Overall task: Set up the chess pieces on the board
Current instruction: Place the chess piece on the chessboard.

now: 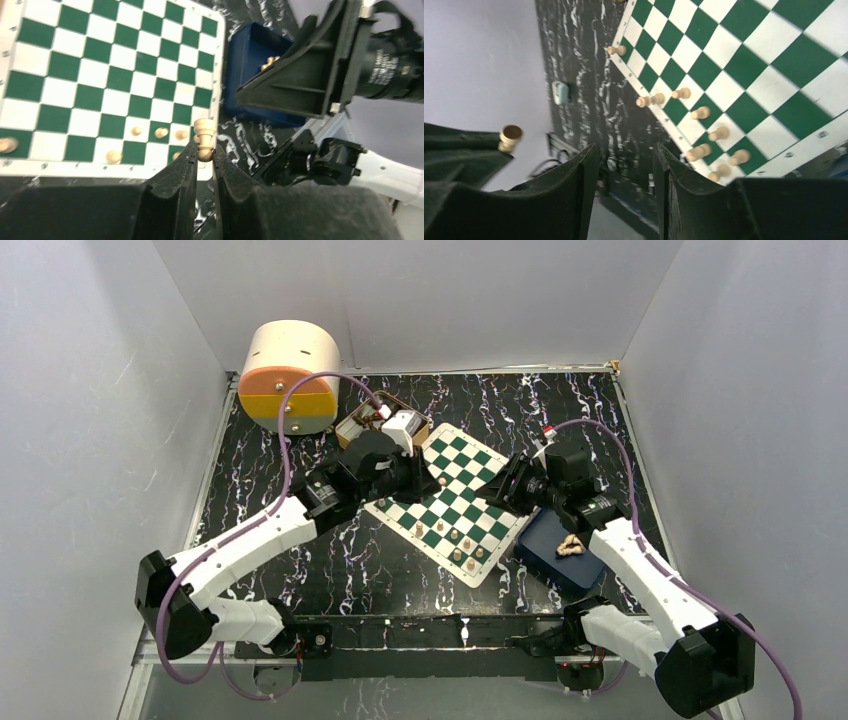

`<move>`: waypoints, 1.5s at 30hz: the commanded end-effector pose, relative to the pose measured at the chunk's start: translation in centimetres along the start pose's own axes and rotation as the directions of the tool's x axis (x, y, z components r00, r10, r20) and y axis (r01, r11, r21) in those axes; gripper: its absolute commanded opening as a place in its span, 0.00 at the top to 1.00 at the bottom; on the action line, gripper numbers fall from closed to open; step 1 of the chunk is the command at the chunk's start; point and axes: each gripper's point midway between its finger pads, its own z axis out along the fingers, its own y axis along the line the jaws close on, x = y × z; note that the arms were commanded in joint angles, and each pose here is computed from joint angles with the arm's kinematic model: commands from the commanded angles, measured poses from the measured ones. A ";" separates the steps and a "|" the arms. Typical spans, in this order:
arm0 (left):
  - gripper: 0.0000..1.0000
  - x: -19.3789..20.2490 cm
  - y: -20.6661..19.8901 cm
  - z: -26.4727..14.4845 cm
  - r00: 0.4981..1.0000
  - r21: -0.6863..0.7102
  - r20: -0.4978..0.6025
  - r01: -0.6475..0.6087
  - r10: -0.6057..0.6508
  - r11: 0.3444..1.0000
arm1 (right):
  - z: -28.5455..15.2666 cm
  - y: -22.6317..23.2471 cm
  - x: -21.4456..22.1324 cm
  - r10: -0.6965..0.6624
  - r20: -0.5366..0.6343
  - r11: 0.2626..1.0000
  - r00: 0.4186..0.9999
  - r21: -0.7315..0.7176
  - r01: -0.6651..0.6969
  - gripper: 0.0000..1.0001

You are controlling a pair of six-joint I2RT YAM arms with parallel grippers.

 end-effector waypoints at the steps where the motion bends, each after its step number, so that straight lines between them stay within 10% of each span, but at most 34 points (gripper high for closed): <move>1: 1.00 2.4 3.3 -4.1 0.977 -0.140 -0.204 -0.092 0.062 0.986 | -1.3 0.7 -1.2 -0.370 0.023 0.929 0.929 -0.007 0.371 0.48; 11: 1.00 3.1 9.5 -5.4 0.867 -0.266 -0.499 -0.132 -0.019 0.955 | -2.8 0.7 -2.1 -0.445 0.050 0.895 0.894 0.049 0.443 0.41; 21: 1.00 4.9 12.2 0.6 0.745 -0.277 -0.662 -0.137 -0.085 0.951 | -4.8 -0.1 -2.5 -0.487 0.091 0.872 0.869 0.117 0.476 0.02; 45: 1.00 8.4 12.6 7.7 0.620 -0.307 -0.776 -0.213 -0.114 0.927 | -6.1 -0.7 -2.8 -0.506 0.106 0.857 0.856 0.173 0.486 0.01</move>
